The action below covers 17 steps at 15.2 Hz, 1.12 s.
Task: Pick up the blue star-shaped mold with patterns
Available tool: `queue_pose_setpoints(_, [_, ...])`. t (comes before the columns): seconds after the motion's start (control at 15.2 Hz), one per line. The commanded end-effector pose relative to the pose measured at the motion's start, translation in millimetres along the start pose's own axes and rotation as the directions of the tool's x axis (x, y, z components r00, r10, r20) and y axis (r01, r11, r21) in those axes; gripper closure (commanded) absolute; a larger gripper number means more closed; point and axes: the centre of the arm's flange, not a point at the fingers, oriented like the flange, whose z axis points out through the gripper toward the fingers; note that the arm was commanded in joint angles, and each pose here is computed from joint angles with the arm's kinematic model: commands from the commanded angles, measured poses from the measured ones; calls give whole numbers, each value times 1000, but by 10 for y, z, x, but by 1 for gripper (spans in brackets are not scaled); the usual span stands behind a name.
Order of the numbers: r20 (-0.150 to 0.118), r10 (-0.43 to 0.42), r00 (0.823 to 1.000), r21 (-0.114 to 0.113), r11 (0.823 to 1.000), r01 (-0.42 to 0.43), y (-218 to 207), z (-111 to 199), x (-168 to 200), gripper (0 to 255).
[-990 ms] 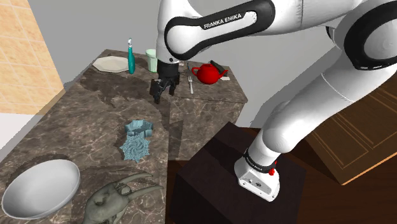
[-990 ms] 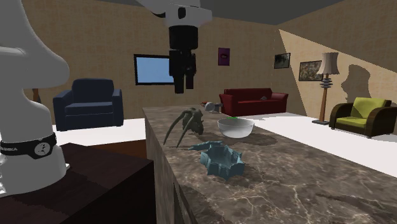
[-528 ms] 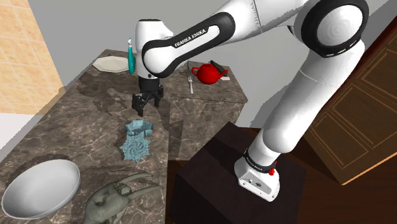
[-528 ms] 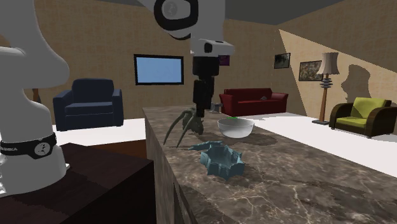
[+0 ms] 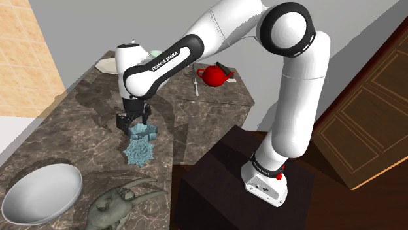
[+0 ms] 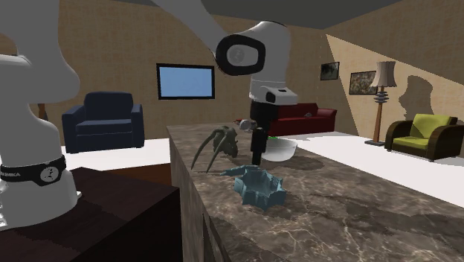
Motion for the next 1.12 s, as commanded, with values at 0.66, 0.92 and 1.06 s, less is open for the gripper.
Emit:
queue_pose_setpoints(0.66, [12,9,1000,3,1000,-9,-38,592,209,0])
queue_pose_setpoints(0.92, [12,9,1000,3,1000,-9,-40,596,207,255])
queue_pose_setpoints(1.06, [12,9,1000,3,1000,-9,-40,596,207,255])
